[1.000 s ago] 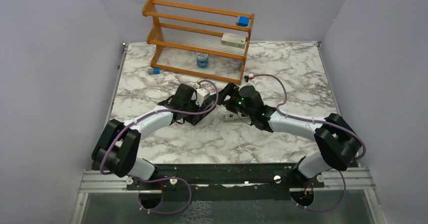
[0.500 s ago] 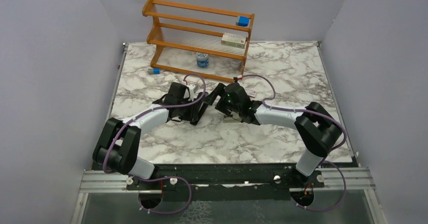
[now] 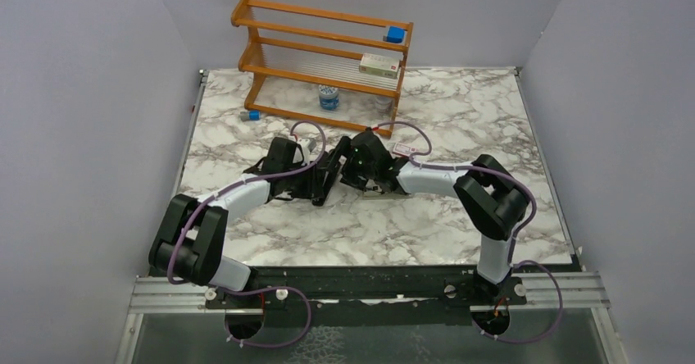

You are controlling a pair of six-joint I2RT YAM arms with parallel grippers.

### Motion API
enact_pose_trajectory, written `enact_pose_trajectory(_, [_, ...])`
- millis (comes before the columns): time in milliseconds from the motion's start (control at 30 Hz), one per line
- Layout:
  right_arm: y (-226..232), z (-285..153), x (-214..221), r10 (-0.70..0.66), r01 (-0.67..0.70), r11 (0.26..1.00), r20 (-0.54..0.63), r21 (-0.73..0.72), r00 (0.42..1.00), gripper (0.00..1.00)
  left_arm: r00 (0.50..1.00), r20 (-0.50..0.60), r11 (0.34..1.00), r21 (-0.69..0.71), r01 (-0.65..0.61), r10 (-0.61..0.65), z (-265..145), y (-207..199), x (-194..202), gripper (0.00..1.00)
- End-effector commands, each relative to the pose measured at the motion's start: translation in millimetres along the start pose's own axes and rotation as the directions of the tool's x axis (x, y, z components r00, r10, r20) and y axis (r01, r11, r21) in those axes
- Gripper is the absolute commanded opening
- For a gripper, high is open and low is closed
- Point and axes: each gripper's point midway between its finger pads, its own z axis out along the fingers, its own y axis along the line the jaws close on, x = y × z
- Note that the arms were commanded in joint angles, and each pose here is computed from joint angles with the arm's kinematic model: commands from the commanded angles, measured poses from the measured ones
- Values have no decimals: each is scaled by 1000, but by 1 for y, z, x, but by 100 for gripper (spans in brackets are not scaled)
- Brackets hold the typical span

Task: Load the staples into the stapler
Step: Close the stapler at the center of the board.

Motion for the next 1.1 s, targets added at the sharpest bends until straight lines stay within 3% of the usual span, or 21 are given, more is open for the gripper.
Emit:
enact_pose_trajectory(0, [-4, 8, 13, 35, -33, 999, -58, 35, 998, 92, 999, 3, 997, 61, 50, -50, 1, -6, -2, 0])
enact_pose_trajectory(333, [-19, 35, 23, 81, -73, 993, -87, 90, 993, 93, 998, -23, 993, 97, 63, -61, 4, -9, 1, 0])
enact_pose_trajectory(600, [-34, 52, 11, 71, -70, 988, -5, 140, 997, 86, 998, -41, 994, 99, 51, -47, 3, -8, 6, 0])
enact_pose_trajectory(667, [-36, 53, 11, 63, -62, 989, -2, 135, 998, 74, 998, -39, 994, 96, 46, -43, 3, -8, 6, 0])
enact_pose_trajectory(700, [-36, 54, 11, 61, -61, 990, 2, 125, 998, 56, 998, -40, 995, 92, 45, -41, 2, -7, 6, 0])
enact_pose_trajectory(767, [-38, 54, 12, 50, -50, 993, 7, 102, 999, 8, 998, -42, 996, 83, 40, -37, 2, -6, 7, 0])
enact_pose_trajectory(800, [-39, 53, 13, 47, -48, 995, 8, 90, 999, 1, 999, -43, 996, 76, 36, -33, 2, -5, 7, 0])
enact_pose_trajectory(933, [-39, 51, 14, 17, -17, 998, 7, 66, 1000, 4, 999, -42, 999, 52, 15, -13, 0, -1, 3, 0])
enact_pose_trajectory(967, [-39, 50, 13, 5, -5, 998, 7, 66, 1000, 15, 999, -43, 999, 46, 10, -8, 0, 0, 3, 0])
enact_pose_trajectory(1033, [-35, 48, 7, -39, 37, 997, 27, 61, 999, 48, 999, -43, 1000, 28, -5, 6, -1, 3, 0, 0])
enact_pose_trajectory(1067, [-32, 45, 3, -62, 59, 996, 41, 62, 997, 58, 999, -45, 1000, 16, -13, 14, -1, 5, -1, 0])
